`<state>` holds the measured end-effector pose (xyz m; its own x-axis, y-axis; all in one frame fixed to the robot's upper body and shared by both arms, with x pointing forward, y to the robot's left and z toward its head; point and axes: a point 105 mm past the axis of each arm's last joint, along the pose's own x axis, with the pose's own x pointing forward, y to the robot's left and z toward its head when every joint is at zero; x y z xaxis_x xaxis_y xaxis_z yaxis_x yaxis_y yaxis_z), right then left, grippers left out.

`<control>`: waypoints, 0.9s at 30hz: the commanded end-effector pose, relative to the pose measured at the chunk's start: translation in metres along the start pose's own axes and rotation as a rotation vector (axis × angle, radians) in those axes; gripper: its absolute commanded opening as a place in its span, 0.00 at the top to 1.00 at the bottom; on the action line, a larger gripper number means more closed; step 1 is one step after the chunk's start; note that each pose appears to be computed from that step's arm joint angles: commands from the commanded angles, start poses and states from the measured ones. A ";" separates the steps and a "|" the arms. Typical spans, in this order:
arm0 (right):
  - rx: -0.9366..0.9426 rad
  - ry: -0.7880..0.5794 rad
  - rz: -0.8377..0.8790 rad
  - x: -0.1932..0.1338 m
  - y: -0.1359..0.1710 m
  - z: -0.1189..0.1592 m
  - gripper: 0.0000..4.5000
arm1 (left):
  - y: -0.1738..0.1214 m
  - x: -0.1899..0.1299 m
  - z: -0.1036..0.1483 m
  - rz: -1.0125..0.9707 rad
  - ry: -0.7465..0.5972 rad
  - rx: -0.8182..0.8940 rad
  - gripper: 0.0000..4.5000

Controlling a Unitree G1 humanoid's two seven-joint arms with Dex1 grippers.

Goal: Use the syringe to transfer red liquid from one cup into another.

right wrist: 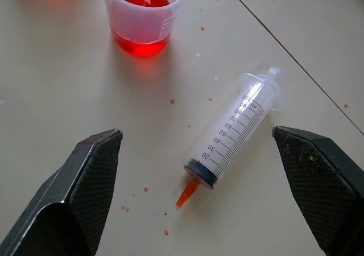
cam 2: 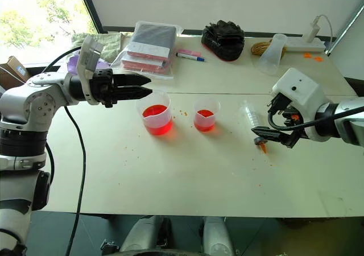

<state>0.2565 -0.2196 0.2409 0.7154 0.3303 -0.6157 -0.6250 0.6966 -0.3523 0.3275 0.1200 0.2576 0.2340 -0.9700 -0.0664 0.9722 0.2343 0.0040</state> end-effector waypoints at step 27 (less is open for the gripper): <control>0.702 0.262 -0.133 0.106 -0.049 -0.021 0.02 | -0.002 0.004 0.012 0.015 -0.035 0.051 0.46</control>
<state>0.3526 -0.2306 0.1693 0.6029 0.1418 -0.7851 -0.1492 0.9868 0.0636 0.3308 0.1132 0.2555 0.2443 -0.9682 -0.0547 0.9696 0.2445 0.0019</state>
